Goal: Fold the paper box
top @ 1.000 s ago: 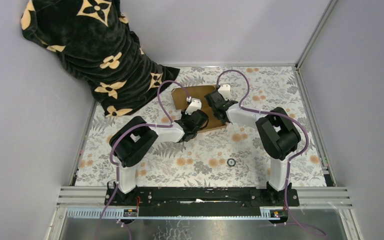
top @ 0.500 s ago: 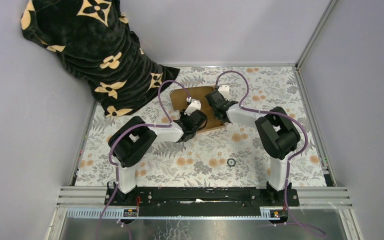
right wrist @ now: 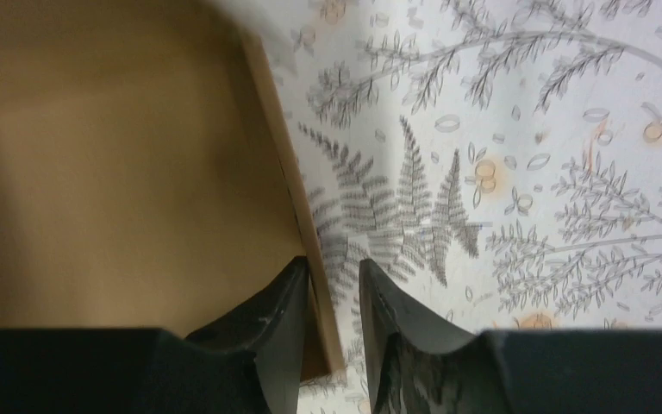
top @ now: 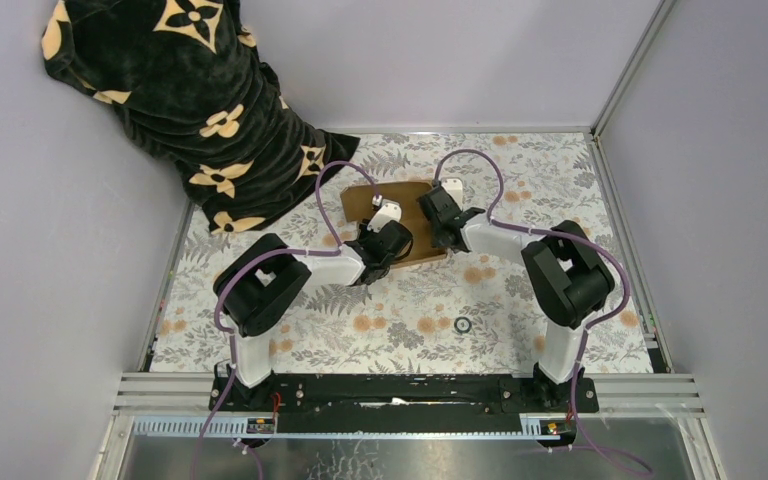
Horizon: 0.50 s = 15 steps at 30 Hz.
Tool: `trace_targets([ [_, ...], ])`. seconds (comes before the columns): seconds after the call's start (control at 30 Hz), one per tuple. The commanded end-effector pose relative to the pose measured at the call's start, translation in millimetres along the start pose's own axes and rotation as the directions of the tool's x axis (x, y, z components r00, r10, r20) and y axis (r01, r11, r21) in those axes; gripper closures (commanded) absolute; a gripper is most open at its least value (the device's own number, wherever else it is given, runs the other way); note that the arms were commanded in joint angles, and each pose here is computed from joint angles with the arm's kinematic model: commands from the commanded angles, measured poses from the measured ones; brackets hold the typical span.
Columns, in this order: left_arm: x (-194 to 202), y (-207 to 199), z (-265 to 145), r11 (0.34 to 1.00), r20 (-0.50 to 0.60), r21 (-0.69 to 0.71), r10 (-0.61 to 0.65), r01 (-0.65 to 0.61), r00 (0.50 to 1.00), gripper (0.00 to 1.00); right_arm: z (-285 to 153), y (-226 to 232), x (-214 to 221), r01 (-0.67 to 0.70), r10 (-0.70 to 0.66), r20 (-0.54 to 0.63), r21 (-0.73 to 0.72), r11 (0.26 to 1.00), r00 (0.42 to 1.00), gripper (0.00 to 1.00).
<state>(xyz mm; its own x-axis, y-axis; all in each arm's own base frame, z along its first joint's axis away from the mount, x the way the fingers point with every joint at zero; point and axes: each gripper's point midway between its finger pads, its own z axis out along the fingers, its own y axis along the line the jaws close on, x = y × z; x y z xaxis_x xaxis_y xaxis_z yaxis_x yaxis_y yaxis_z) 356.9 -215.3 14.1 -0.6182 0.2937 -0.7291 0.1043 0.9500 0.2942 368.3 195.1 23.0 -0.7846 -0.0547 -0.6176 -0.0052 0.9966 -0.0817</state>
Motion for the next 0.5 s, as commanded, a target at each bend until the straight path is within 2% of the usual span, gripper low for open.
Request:
trace_targets([
  [0.0,10,-23,-4,0.994,-0.028,0.11,-0.003,0.006,1.0,0.64,-18,-9,94,0.259,-0.28,-0.297,-0.107,0.96,0.913,0.65],
  [0.13,9,-23,-4,0.994,-0.026,0.109,-0.004,0.007,1.0,0.64,-20,-6,102,0.24,-0.269,-0.3,-0.129,0.962,0.915,0.71],
  [0.23,9,-23,-4,0.994,-0.026,0.108,-0.004,0.006,1.0,0.64,-19,-6,104,0.237,-0.266,-0.302,-0.127,0.963,0.916,0.72],
  [0.47,13,-23,-3,0.994,-0.024,0.114,0.0,0.003,1.0,0.65,-19,-4,78,0.243,-0.259,-0.224,-0.095,0.965,0.939,0.56],
])
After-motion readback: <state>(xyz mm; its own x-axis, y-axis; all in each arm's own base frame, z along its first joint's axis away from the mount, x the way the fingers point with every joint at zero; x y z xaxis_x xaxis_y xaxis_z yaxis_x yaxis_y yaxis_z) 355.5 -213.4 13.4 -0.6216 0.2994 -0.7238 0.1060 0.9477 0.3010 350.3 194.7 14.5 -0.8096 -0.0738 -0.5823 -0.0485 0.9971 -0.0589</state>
